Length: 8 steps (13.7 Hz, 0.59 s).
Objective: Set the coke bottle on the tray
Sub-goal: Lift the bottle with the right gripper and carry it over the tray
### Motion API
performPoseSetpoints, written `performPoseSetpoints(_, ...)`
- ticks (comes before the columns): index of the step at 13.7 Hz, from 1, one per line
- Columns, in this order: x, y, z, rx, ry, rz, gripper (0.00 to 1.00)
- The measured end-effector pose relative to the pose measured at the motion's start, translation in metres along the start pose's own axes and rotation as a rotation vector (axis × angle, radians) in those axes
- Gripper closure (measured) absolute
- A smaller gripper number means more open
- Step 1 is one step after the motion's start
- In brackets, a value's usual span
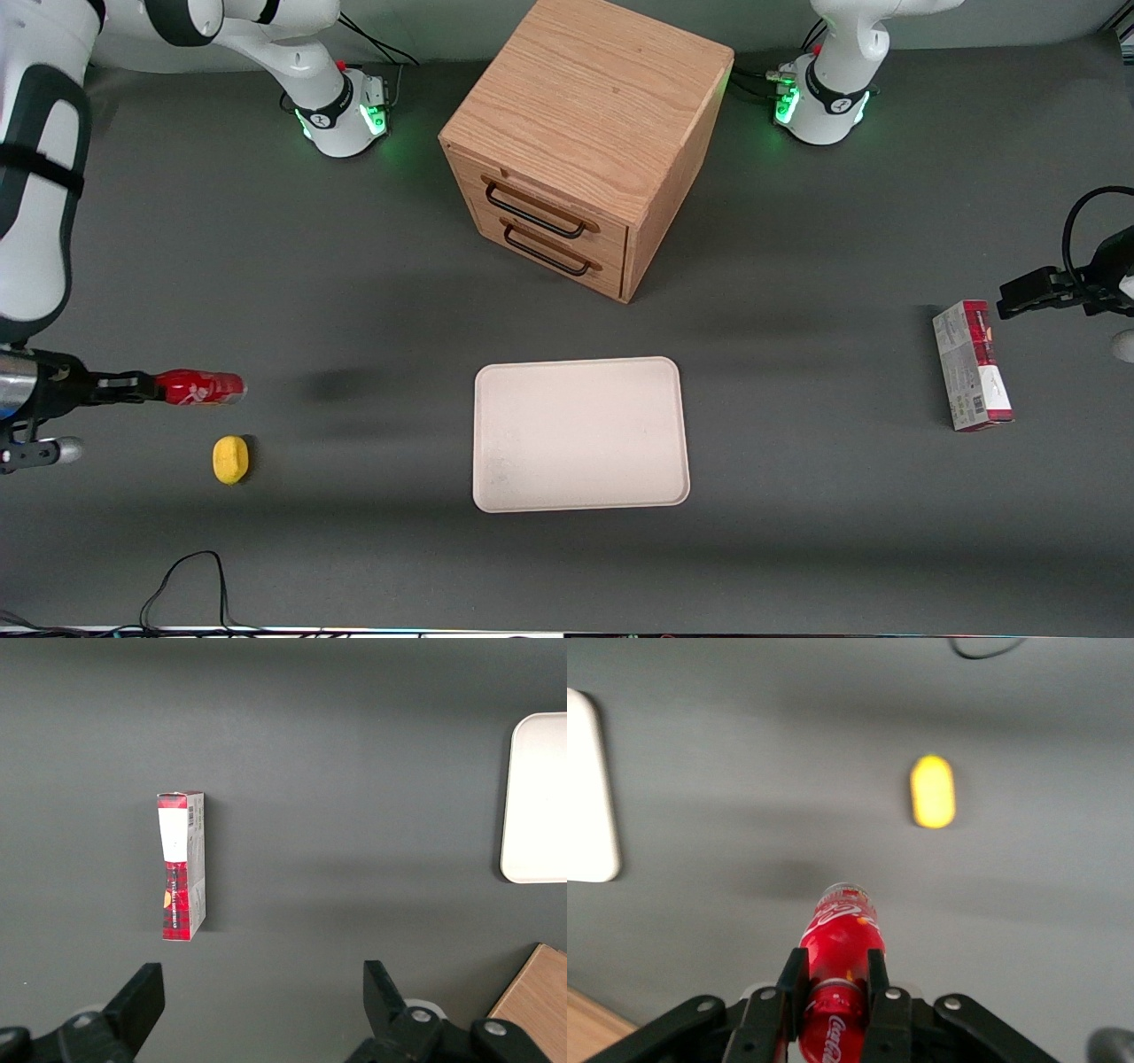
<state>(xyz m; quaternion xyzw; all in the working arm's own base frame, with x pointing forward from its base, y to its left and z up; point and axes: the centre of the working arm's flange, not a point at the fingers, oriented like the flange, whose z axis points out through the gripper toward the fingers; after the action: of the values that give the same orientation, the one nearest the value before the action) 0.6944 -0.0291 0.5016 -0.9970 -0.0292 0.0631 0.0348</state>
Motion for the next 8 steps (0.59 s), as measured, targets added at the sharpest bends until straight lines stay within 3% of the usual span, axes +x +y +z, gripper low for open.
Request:
performPoseSetpoints(4, 0.001, -0.138, -0.024, -0.011, 0.048, 0.004, 0.69)
performPoseSetpoints(8, 0.01, -0.261, 0.003, 0.002, 0.155, -0.031, 0.69)
